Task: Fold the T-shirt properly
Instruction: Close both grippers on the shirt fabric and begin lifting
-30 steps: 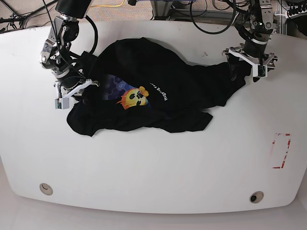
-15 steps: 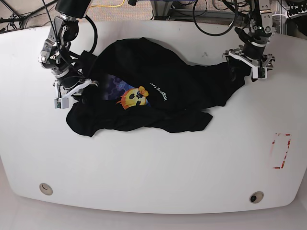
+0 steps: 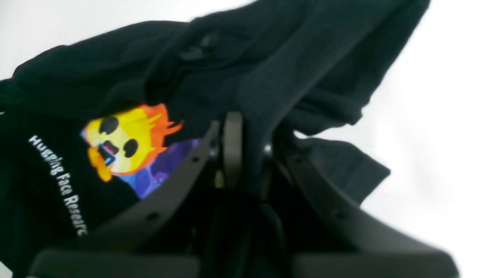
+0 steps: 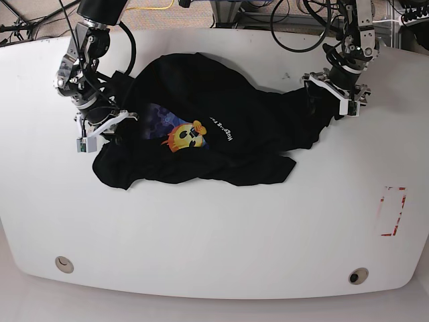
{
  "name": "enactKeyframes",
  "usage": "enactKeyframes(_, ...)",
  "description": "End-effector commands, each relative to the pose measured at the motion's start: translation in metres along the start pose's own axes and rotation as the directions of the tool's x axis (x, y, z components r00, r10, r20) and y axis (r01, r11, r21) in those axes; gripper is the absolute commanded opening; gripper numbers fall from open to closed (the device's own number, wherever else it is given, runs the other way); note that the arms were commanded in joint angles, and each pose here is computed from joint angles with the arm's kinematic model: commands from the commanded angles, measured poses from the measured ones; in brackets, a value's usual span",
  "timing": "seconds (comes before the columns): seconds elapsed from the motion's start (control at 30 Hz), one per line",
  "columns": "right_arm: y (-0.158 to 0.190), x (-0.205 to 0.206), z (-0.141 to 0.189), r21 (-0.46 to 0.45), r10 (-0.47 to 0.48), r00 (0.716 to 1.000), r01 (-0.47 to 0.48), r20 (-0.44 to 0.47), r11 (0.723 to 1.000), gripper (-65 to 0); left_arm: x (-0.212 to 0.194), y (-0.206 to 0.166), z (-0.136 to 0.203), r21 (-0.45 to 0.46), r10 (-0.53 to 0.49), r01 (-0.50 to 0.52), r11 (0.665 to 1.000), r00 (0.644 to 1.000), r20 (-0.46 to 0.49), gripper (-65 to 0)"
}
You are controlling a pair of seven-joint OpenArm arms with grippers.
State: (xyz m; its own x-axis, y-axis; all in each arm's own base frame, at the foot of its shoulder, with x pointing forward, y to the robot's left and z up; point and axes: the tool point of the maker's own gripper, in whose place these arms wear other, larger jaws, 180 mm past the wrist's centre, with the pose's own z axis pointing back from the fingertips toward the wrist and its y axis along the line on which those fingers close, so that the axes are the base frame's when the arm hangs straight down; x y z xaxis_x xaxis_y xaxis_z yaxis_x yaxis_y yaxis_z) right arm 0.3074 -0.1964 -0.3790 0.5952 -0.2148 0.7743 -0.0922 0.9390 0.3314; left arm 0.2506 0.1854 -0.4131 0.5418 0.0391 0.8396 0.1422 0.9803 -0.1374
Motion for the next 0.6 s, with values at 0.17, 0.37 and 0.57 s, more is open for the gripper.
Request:
enactKeyframes(0.17,0.001,0.019,0.003,0.008,0.019,0.998,-0.020,0.060,1.000,-64.4,-0.025,-0.009,0.001,-0.052,0.015,-0.019,0.998,0.996,-0.084,-18.5)
enactKeyframes(0.37,0.001,0.019,0.003,0.007,0.022,0.998,-0.022,0.061,1.000,-64.4,-0.034,-0.013,0.001,-0.078,0.017,-0.026,0.997,0.993,-0.116,-19.0)
enactKeyframes(0.57,0.000,0.017,0.004,0.002,0.020,0.998,-0.020,0.051,1.000,-64.4,-0.041,-0.021,-0.001,-0.125,-0.006,-0.013,0.992,0.988,-0.153,-19.7)
